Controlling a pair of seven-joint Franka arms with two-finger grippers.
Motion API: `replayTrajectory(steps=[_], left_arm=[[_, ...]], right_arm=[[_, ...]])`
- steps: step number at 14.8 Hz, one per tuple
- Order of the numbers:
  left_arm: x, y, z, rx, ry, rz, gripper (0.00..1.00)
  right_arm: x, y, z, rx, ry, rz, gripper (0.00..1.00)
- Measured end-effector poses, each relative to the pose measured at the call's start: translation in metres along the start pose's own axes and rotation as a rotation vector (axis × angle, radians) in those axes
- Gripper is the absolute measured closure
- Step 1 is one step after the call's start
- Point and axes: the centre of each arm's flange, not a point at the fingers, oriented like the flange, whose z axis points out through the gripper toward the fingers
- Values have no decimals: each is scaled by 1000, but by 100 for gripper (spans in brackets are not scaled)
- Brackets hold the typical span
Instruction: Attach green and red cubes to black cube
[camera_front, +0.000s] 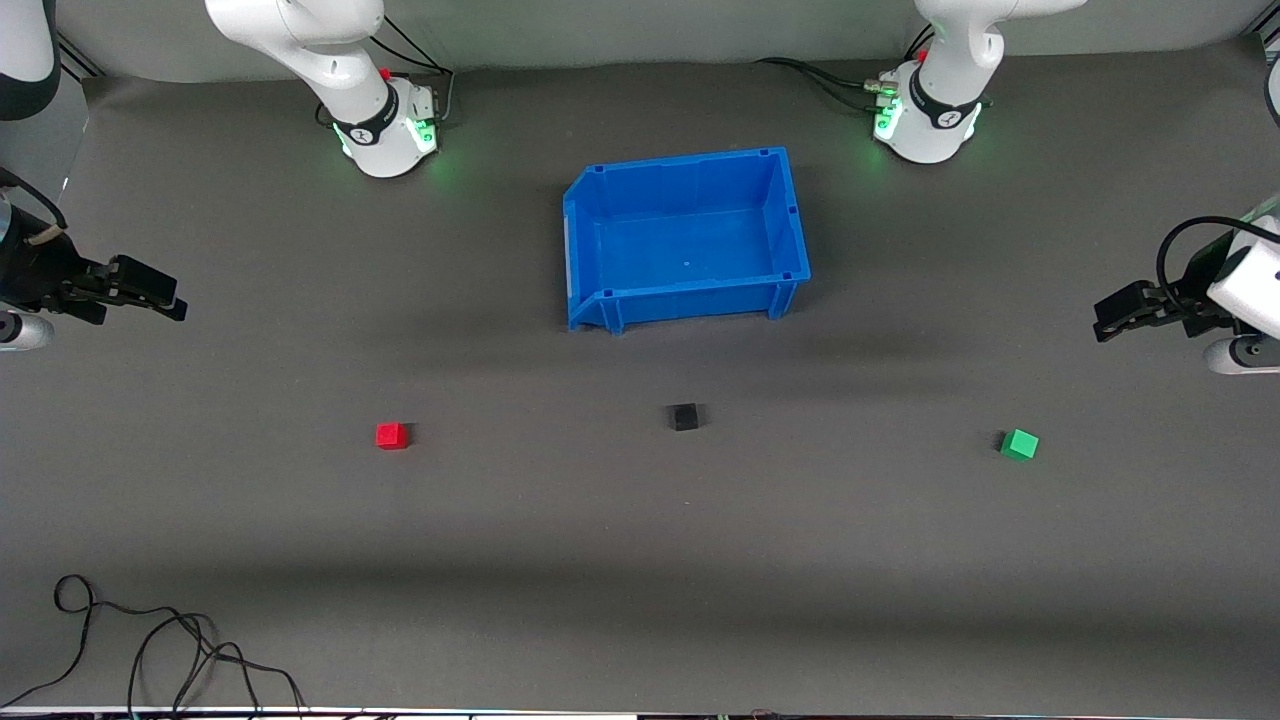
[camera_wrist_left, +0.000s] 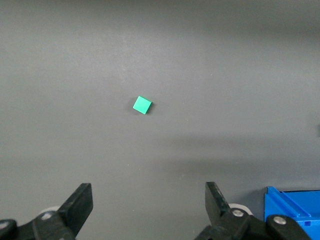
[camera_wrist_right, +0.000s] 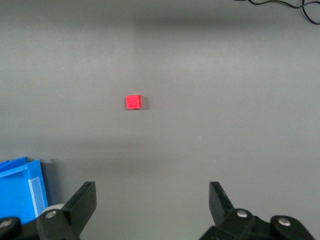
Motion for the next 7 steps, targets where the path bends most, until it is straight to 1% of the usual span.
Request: replayTrajectory(steps=[7], left_arm=[[0, 0, 2, -3, -5, 0, 0]], right_arm=[[0, 0, -1, 1, 2, 0, 0]])
